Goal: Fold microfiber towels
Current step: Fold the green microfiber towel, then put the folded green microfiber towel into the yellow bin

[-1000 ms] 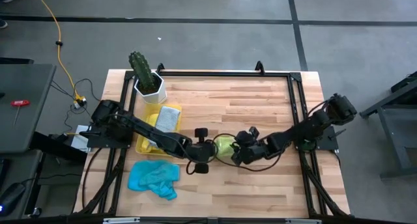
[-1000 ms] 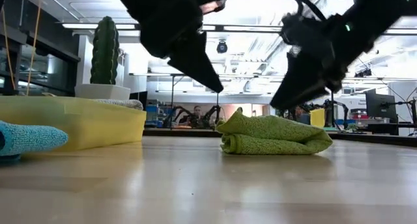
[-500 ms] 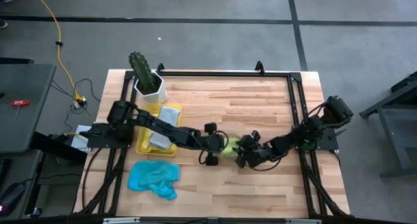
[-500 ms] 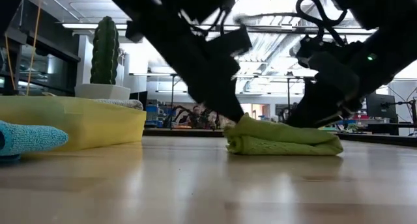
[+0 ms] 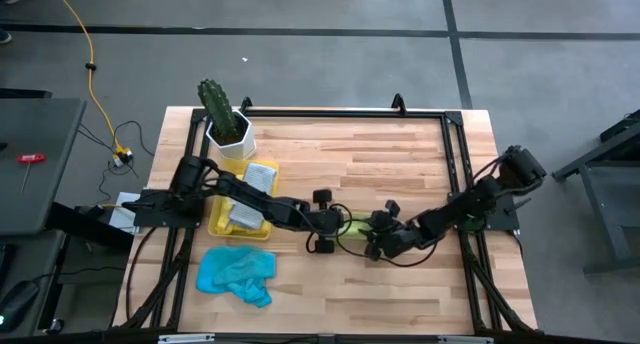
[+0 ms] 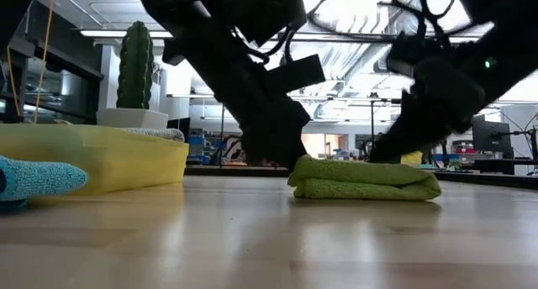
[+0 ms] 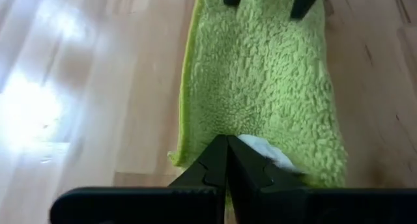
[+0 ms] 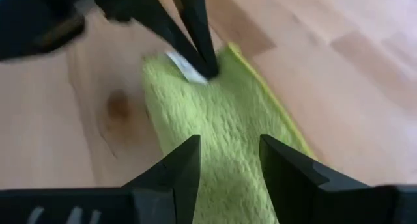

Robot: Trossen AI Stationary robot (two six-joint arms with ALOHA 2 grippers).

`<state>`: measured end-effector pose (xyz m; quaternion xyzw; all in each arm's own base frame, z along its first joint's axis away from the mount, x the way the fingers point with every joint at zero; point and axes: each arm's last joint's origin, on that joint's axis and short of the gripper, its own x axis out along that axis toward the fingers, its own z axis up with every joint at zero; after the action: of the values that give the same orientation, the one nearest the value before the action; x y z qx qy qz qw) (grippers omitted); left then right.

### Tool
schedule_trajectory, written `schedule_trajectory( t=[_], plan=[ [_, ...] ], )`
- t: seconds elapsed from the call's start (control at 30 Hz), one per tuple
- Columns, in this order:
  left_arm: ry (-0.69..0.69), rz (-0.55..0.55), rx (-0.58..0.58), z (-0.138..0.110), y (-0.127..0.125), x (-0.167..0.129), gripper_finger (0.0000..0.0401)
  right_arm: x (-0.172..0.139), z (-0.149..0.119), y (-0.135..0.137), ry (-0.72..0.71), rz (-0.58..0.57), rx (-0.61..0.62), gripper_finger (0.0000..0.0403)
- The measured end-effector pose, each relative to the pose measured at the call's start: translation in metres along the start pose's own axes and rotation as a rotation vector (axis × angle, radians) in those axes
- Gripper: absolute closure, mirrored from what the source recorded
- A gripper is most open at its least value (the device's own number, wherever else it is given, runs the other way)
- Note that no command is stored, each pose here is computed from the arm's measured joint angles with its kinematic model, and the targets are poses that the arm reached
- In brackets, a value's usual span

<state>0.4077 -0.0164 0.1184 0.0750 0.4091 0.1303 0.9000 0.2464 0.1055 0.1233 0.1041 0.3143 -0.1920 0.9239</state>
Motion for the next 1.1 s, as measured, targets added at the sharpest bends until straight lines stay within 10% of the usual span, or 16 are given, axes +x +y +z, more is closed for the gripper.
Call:
schedule_trajectory(
  t=[0.63, 1.1],
  plan=[
    [-0.279, -0.169, 0.087, 0.049, -0.02, -0.089, 0.0391, -0.084, 0.07, -0.023, -0.453, -0.197, -0.08, 0.0254],
    [-0.163, -0.118, 0.186, 0.04, -0.043, -0.025, 0.0205, -0.119, 0.103, -0.049, -0.604, -0.168, 0.061, 0.0254]
  ],
)
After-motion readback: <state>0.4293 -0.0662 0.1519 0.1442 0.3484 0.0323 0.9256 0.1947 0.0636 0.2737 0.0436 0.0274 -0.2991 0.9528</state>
